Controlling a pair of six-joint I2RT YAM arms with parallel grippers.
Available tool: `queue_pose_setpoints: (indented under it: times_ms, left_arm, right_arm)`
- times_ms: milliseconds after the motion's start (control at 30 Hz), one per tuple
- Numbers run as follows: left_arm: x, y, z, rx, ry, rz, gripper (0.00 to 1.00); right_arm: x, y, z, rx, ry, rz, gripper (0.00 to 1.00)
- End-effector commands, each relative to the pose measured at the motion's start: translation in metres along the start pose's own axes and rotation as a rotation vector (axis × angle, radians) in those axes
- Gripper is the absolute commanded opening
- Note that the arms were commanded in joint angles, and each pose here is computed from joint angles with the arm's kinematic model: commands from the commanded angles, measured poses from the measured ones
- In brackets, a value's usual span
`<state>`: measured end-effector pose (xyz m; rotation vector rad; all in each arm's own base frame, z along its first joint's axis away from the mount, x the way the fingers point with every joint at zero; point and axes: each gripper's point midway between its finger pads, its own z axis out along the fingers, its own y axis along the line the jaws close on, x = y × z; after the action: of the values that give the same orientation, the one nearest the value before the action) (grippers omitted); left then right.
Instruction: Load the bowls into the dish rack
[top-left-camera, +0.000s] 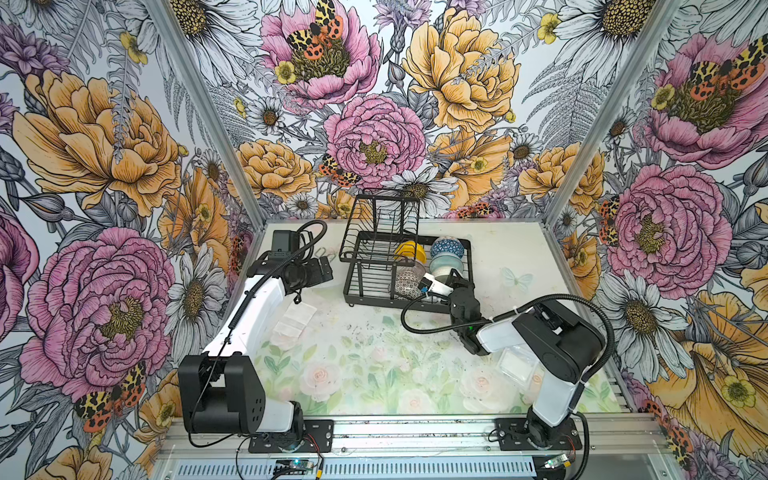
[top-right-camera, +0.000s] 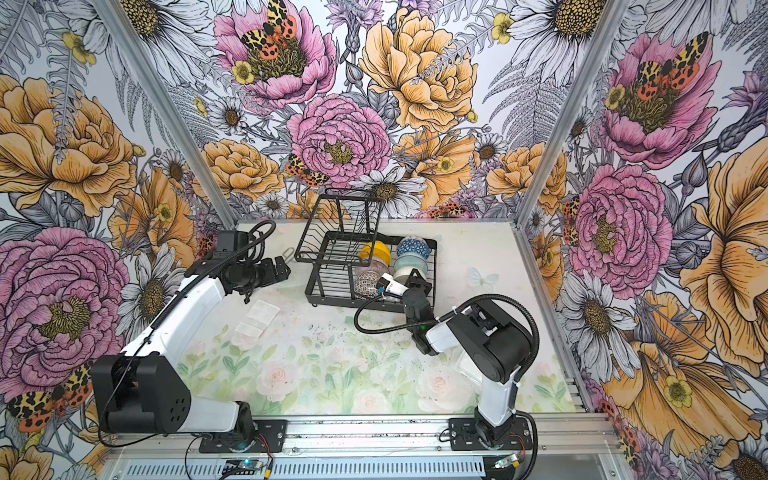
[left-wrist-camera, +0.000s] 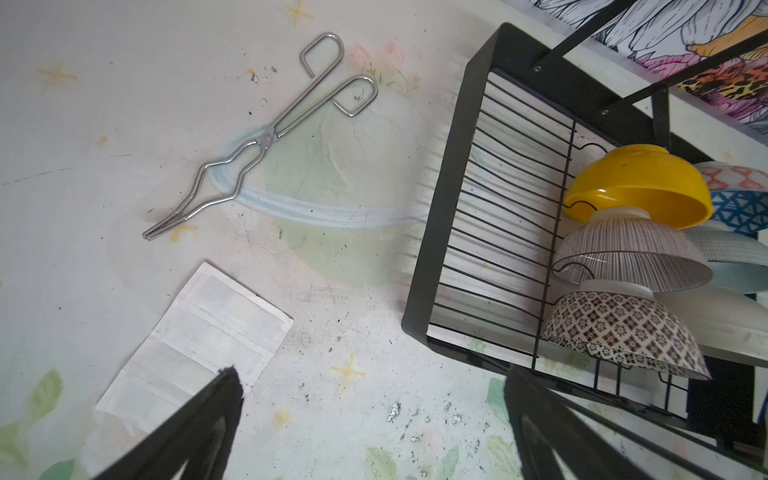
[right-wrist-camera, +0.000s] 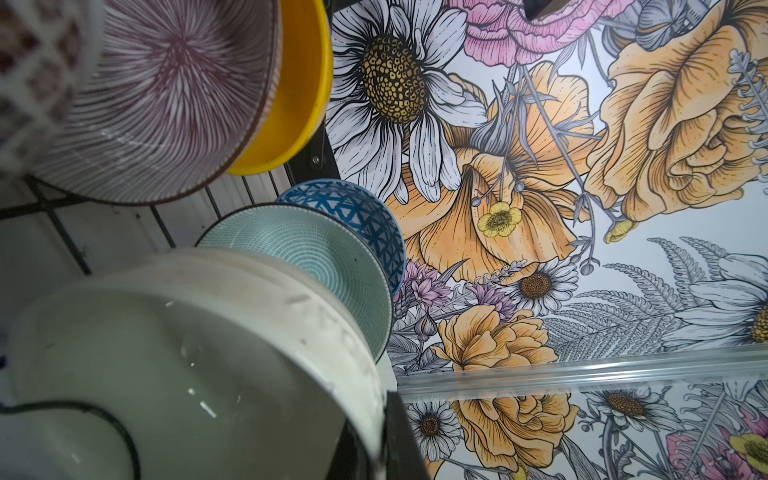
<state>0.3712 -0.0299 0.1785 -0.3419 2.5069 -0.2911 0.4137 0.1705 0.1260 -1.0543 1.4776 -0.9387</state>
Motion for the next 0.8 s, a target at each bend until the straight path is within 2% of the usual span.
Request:
queue_pose_setpoints:
  times_ms: [0, 333, 767]
  left_arm:
    - [-0.009, -0.003, -0.007, 0.02, -0.02, 0.019, 0.99]
    - [-0.009, -0.004, -0.009, 0.023, -0.025, 0.021, 0.99]
    - [-0.009, -0.004, -0.01, 0.026, -0.026, 0.024, 0.99]
  right_arm:
    - [-0.017, -0.013, -0.004, -0.007, -0.069, 0.106, 0.01]
    - [-0.012, -0.016, -0.001, -0.006, -0.055, 0.131, 0.25]
    - [-0.01, -0.025, -0.001, 0.004, -0.05, 0.138, 0.27]
